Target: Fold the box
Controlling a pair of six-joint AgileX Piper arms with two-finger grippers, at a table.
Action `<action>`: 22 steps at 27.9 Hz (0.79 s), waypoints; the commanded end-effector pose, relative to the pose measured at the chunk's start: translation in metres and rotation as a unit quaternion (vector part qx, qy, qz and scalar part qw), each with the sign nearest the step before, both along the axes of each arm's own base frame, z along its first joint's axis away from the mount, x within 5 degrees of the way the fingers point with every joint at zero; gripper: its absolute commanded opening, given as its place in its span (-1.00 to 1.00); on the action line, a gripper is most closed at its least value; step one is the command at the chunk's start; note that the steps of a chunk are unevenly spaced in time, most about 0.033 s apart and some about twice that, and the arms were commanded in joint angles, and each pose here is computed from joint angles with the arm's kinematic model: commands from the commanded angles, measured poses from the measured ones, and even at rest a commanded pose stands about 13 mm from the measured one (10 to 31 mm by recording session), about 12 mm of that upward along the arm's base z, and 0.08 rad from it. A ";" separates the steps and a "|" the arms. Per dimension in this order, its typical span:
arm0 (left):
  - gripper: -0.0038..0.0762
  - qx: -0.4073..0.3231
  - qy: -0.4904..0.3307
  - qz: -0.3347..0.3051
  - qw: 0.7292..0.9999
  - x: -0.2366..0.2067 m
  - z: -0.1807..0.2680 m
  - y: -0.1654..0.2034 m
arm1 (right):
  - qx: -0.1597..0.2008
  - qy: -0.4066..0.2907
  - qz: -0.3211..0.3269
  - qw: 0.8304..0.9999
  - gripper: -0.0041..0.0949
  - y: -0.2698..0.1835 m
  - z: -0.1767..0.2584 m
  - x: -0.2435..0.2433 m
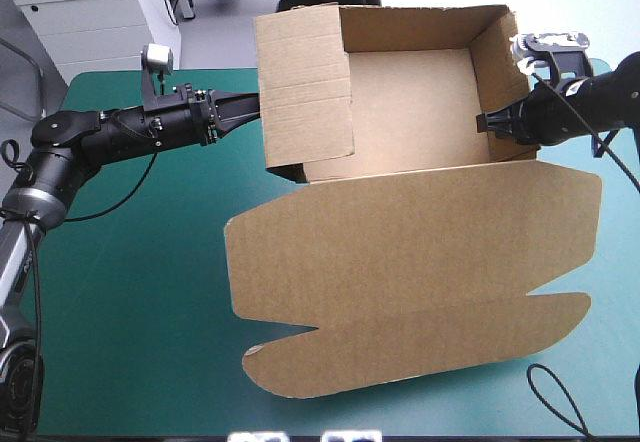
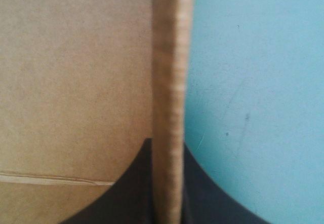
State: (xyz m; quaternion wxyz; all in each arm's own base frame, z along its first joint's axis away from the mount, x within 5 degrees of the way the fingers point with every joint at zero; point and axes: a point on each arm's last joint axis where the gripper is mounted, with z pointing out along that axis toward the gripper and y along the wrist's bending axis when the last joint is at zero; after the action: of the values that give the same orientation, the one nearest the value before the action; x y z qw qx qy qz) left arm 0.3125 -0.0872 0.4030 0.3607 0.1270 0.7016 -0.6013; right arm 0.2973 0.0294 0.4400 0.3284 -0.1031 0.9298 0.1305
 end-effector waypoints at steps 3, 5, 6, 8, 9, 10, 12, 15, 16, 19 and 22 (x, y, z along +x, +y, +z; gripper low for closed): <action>0.00 -0.055 -0.043 -0.047 0.996 -0.023 0.033 -0.006 | 0.010 -0.071 -0.013 0.997 -0.94 0.015 0.025 -0.011; 0.00 -0.055 -0.047 -0.047 0.996 -0.023 0.033 -0.006 | 0.000 -0.074 -0.015 0.997 -0.94 0.019 0.025 -0.011; 0.00 -0.055 -0.047 -0.047 0.996 -0.023 0.033 -0.006 | 0.000 -0.075 -0.017 0.997 -0.94 0.019 0.025 -0.011; 0.00 -0.055 -0.047 -0.049 0.996 -0.023 0.033 -0.006 | 0.001 -0.079 -0.025 0.997 -0.94 0.020 0.026 -0.010; 0.00 -0.055 -0.047 -0.049 0.996 -0.023 0.033 -0.006 | 0.000 -0.080 -0.026 0.996 -0.94 0.020 0.026 -0.010; 0.00 -0.055 -0.047 -0.049 0.996 -0.023 0.033 -0.006 | 0.000 -0.080 -0.026 0.996 -0.94 0.020 0.026 -0.010; 0.00 -0.055 -0.047 -0.049 0.996 -0.023 0.033 -0.006 | -0.002 -0.080 -0.027 0.996 -0.94 0.019 0.026 -0.010; 0.00 -0.055 -0.046 -0.049 0.996 -0.023 0.033 -0.006 | -0.001 -0.079 -0.030 0.996 -0.94 0.019 0.026 -0.010; 0.02 -0.055 -0.045 -0.049 0.996 -0.023 0.033 -0.006 | -0.001 -0.080 -0.031 0.996 -0.94 0.019 0.026 -0.010; 0.08 -0.056 -0.044 -0.050 0.996 -0.023 0.036 -0.006 | 0.001 -0.083 -0.032 0.996 -0.94 0.019 0.027 -0.009; 0.08 -0.045 -0.054 -0.052 0.996 -0.025 0.043 -0.006 | 0.002 -0.088 -0.033 0.996 -0.94 0.019 0.028 -0.009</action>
State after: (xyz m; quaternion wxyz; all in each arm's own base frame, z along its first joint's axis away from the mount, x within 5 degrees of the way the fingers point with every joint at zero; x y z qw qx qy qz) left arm 0.3116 -0.0896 0.4099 0.3651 0.1314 0.6940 -0.6064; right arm 0.2998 0.0468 0.4407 0.3460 -0.0884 0.9291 0.0958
